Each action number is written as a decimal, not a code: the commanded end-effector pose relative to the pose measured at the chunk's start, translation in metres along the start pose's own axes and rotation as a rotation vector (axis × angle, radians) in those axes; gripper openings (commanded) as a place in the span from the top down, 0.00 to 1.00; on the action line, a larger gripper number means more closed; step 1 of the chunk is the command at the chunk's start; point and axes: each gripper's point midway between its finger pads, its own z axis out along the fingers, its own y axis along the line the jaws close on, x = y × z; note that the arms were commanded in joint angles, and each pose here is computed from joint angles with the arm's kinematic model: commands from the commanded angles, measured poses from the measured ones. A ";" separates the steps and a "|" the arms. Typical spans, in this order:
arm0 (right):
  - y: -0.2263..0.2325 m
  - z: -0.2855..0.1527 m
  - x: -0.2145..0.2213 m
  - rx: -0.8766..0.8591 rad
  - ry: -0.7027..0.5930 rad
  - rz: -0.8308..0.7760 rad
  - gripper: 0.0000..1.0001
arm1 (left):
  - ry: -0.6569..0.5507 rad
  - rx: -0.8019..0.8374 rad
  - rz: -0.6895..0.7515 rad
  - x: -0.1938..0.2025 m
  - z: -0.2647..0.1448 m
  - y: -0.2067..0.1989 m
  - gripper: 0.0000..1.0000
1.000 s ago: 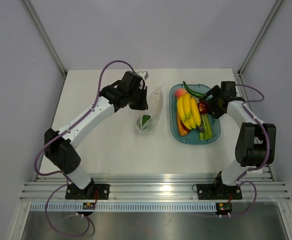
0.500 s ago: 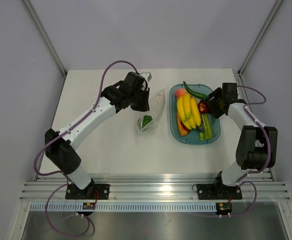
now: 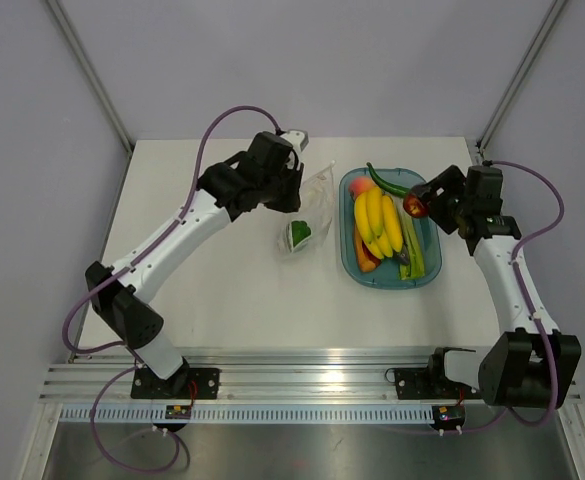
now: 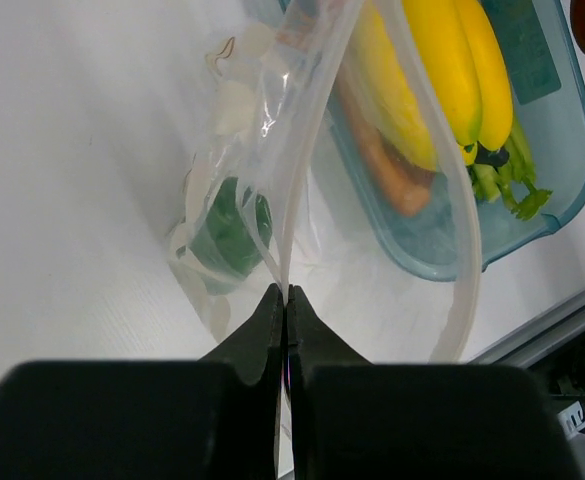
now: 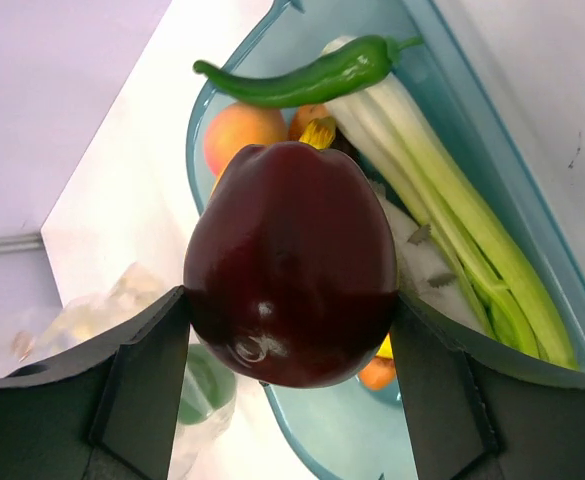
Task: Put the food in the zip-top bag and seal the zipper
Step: Pick up the fake fruit from the bin, then place the fake fruit in the zipper food storage bag.
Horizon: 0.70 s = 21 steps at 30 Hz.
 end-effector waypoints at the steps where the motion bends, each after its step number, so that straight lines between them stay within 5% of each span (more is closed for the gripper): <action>1: 0.016 -0.022 0.007 -0.082 0.035 -0.056 0.64 | 0.011 0.043 0.020 0.006 0.020 -0.020 1.00; 12: 0.140 -0.109 0.067 -0.388 0.119 -0.293 0.64 | 0.055 0.096 -0.014 0.019 0.031 -0.033 1.00; 21: 0.191 -0.113 0.119 -0.512 0.227 -0.334 0.64 | 0.058 0.113 -0.031 0.020 0.031 -0.036 1.00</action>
